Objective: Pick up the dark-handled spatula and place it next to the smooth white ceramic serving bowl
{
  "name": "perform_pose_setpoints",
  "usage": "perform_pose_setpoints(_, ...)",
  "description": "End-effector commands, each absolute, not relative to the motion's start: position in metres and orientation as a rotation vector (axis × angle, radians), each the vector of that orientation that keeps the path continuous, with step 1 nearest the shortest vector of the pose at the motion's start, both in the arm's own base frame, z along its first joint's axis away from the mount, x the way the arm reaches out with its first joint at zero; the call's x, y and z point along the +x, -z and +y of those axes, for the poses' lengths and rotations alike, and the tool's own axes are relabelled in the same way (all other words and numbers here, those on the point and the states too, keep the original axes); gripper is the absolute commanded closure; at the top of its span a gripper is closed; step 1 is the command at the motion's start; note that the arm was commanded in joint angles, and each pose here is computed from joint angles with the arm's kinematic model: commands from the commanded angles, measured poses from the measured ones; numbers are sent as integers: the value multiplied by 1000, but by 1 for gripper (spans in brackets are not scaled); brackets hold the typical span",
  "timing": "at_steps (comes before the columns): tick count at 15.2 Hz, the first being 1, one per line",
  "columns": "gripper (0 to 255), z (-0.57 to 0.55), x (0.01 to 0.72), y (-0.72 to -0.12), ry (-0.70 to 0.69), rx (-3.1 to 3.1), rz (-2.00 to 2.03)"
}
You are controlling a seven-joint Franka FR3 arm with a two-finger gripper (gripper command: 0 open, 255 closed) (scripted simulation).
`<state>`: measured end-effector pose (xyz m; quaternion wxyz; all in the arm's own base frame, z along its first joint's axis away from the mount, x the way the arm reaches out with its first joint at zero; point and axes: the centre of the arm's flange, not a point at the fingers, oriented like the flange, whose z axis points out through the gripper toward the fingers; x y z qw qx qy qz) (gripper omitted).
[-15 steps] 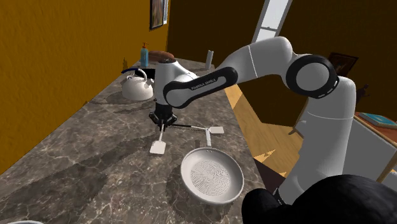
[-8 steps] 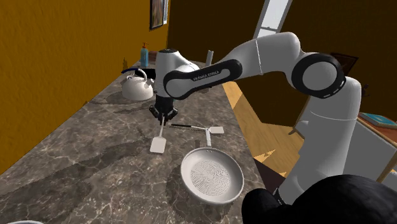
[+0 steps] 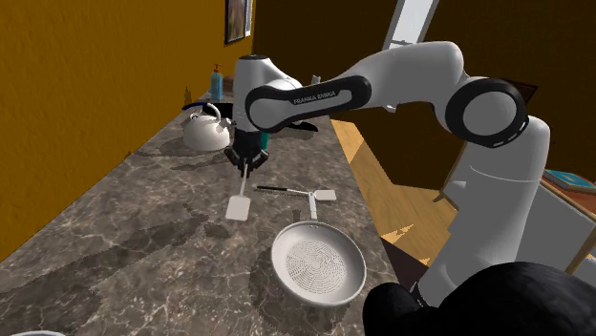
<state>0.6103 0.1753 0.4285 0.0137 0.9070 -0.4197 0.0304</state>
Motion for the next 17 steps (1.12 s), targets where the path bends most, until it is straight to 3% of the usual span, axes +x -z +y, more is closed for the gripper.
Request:
perform_pose_setpoints(1, 255, 175, 611, -439, -94, 2825, -1307)
perform_pose_setpoints(9, 255, 175, 611, -481, -94, 2825, -1307)
perform_pose_setpoints(17, 255, 262, 551, -481, -94, 2825, -1307)
